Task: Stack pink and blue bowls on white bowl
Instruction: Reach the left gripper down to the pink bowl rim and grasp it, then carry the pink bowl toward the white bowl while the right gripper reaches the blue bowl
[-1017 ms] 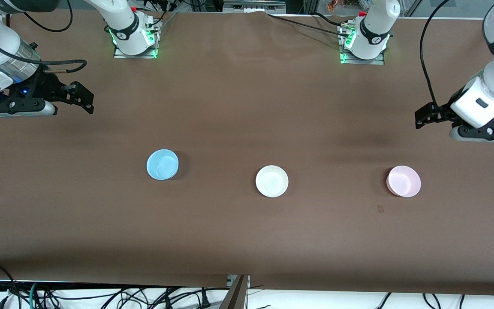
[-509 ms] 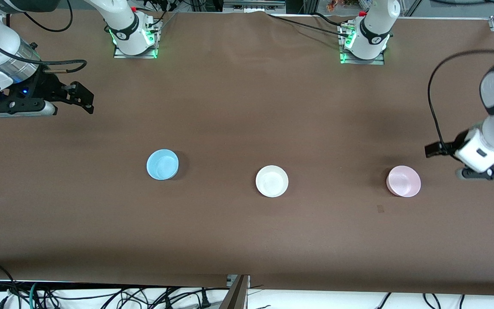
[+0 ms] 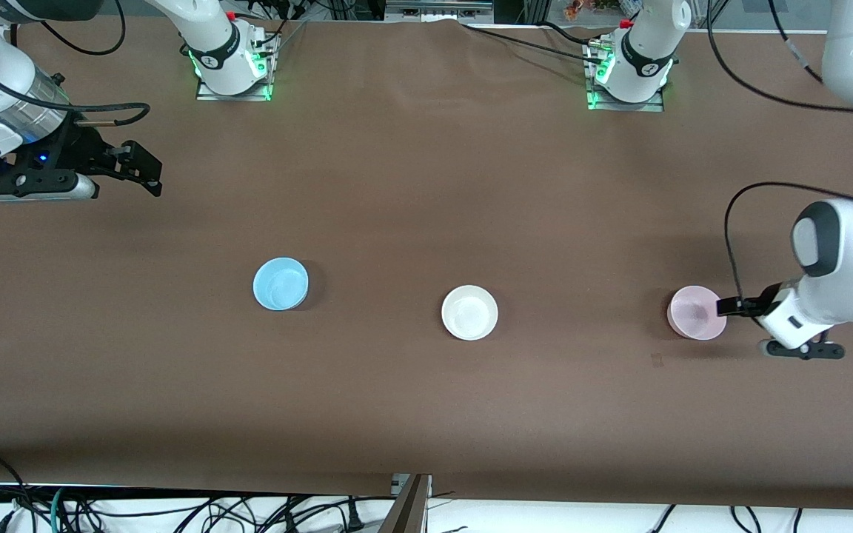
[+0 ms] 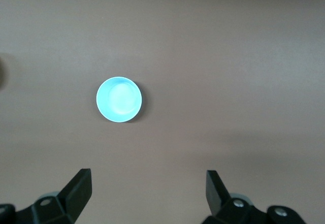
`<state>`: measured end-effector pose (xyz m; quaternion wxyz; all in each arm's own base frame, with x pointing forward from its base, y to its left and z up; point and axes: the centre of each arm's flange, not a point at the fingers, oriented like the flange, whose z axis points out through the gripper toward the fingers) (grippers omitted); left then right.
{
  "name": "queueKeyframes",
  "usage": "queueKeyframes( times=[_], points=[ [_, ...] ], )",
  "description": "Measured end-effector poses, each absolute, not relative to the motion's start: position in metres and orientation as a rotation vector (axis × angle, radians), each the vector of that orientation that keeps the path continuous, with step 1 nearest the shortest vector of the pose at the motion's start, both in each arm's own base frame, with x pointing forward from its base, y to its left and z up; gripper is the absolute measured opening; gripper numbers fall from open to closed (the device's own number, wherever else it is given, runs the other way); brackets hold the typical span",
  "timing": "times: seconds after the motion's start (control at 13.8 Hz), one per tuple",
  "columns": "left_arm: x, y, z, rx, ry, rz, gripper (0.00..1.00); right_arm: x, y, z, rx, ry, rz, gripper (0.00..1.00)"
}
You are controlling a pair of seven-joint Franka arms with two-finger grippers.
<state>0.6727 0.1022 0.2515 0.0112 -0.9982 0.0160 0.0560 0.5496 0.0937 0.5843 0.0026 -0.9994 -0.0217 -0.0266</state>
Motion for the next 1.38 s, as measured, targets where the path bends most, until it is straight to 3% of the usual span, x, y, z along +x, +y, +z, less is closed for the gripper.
queueKeyframes(
  times=[0.15, 0.29, 0.36, 0.44, 0.65, 0.94, 1.38],
  points=[
    [0.676, 0.101, 0.218, -3.123, 0.054, 0.158, 1.0, 0.55, 0.094, 0.584, -3.135, -0.068, -0.084, 1.0],
    [0.675, 0.101, 0.202, -3.128, 0.078, 0.17, 0.84, 0.55, 0.094, 0.584, -3.135, -0.068, -0.084, 1.0],
    [0.676, 0.101, 0.203, -3.128, 0.09, 0.168, 0.84, 0.55, 0.094, 0.585, -3.134, -0.069, -0.084, 1.0],
    [0.677, 0.102, 0.205, -3.127, 0.101, 0.16, 0.78, 0.55, 0.094, 0.585, -3.134, -0.069, -0.087, 1.0],
    [0.677, 0.113, 0.206, -3.128, 0.112, 0.156, 0.43, 0.55, 0.094, 0.59, -3.132, -0.069, -0.1, 1.0],
    [0.676, 0.115, 0.208, -3.129, 0.18, 0.163, 0.04, 0.55, 0.094, 0.59, -3.132, -0.069, -0.101, 1.0],
    [0.678, 0.095, 0.227, -3.131, 0.437, 0.214, 0.03, 0.553, 0.093, 0.585, -3.135, -0.067, -0.088, 1.0]
  ],
)
